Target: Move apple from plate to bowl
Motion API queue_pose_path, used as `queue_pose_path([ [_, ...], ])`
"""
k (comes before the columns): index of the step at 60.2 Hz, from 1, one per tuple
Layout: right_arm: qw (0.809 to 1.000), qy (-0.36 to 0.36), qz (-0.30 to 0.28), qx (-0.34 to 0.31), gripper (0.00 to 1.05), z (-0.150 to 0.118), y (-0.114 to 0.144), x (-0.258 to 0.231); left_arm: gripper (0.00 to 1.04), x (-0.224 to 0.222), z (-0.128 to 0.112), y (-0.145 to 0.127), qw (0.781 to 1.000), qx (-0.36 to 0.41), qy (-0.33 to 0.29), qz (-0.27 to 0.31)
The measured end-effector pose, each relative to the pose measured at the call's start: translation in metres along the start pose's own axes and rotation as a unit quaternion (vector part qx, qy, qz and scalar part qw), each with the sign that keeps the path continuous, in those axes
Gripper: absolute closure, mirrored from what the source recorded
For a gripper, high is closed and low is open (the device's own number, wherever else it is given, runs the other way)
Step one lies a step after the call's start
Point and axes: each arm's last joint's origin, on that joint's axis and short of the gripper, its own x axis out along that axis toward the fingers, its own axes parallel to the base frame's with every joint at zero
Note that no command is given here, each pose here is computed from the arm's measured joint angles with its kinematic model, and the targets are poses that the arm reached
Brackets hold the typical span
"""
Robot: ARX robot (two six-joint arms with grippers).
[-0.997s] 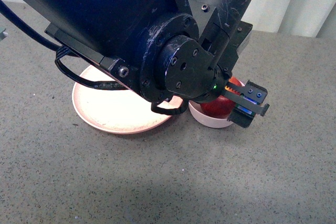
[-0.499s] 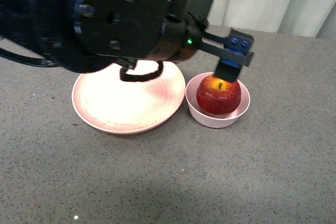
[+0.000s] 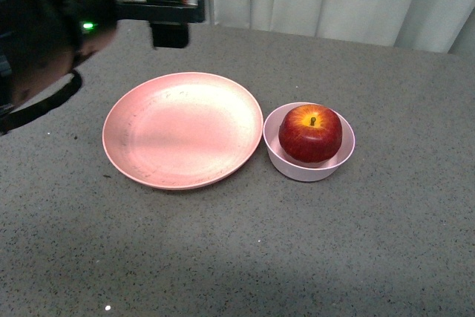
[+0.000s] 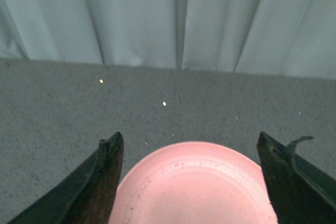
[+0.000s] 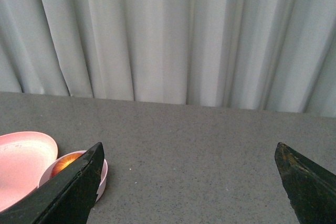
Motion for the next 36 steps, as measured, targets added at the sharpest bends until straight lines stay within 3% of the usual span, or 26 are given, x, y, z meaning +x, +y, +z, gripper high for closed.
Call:
queue_pose_path([
  [10, 1.0, 0.0, -0.001, 0.0, 0.09, 0.0, 0.0, 0.0, 0.58, -0.04, 0.015, 0.039, 0.998, -0.02, -0.062, 0.013],
  [16, 1.0, 0.0, 0.001, 0.0, 0.09, 0.0, 0.0, 0.0, 0.76, -0.061, 0.009, 0.056, 0.998, -0.016, -0.055, 0.013],
  [22, 1.0, 0.0, 0.0, 0.0, 0.09, 0.0, 0.0, 0.0, 1.01, -0.085, 0.003, 0.072, 0.999, -0.014, -0.048, 0.016],
  [36, 1.0, 0.0, 0.0, 0.0, 0.09, 0.0, 0.0, 0.0, 1.01, -0.116, 0.0, 0.089, 0.999, -0.013, -0.048, 0.015],
])
